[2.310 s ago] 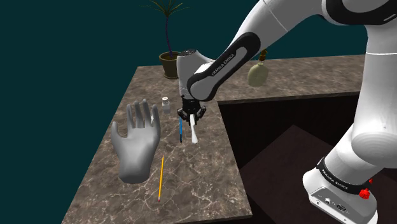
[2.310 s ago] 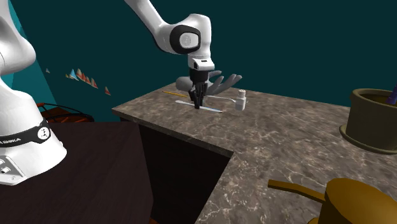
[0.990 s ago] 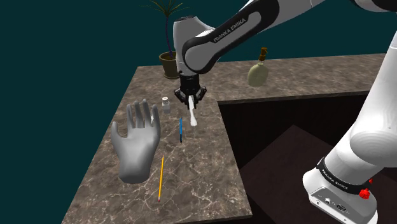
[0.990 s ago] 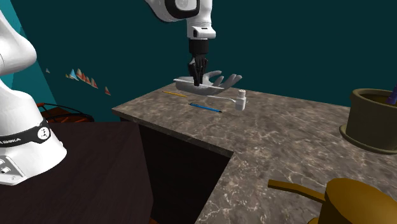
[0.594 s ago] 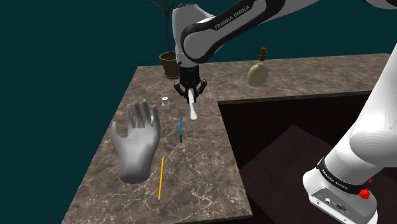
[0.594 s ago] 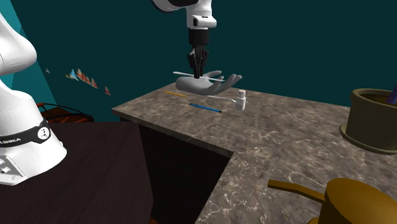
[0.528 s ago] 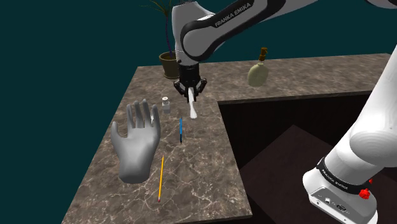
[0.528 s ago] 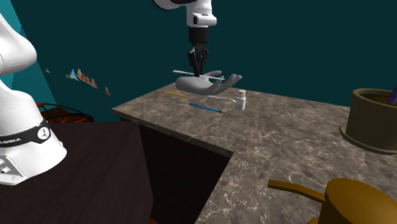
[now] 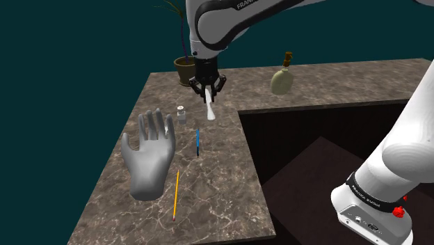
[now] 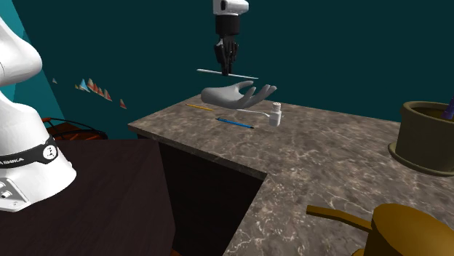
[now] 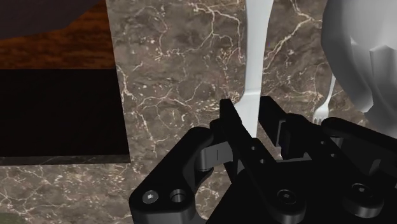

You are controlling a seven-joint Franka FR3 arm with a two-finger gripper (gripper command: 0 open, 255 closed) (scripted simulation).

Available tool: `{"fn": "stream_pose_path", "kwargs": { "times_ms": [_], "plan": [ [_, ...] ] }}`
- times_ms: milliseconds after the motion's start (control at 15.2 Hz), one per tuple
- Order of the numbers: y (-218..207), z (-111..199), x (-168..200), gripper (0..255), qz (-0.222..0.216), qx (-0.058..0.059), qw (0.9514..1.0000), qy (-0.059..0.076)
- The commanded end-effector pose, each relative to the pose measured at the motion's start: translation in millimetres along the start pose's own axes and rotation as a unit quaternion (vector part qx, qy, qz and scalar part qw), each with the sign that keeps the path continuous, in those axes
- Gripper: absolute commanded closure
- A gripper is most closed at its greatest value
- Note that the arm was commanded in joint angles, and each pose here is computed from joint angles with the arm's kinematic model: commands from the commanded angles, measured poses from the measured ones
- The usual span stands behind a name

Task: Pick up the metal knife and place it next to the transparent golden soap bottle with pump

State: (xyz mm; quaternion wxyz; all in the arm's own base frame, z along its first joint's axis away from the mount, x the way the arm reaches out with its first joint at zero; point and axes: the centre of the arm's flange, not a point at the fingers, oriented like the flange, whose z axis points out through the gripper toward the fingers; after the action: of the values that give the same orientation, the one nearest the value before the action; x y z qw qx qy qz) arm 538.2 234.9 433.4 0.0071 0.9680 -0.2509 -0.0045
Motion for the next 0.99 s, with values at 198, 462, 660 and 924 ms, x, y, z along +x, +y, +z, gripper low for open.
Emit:
{"fn": "stream_pose_path", "kwargs": {
  "times_ms": [198,462,660,924],
  "plan": [
    [0,-26,-1,255,0.000,0.000,1.0000,0.000],
    [0,-47,-1,255,0.000,0.000,1.0000,0.000],
    [1,-63,-1,255,0.000,0.000,1.0000,0.000],
    [1,-84,-1,255,0.000,0.000,1.0000,0.000]
  ]
}}
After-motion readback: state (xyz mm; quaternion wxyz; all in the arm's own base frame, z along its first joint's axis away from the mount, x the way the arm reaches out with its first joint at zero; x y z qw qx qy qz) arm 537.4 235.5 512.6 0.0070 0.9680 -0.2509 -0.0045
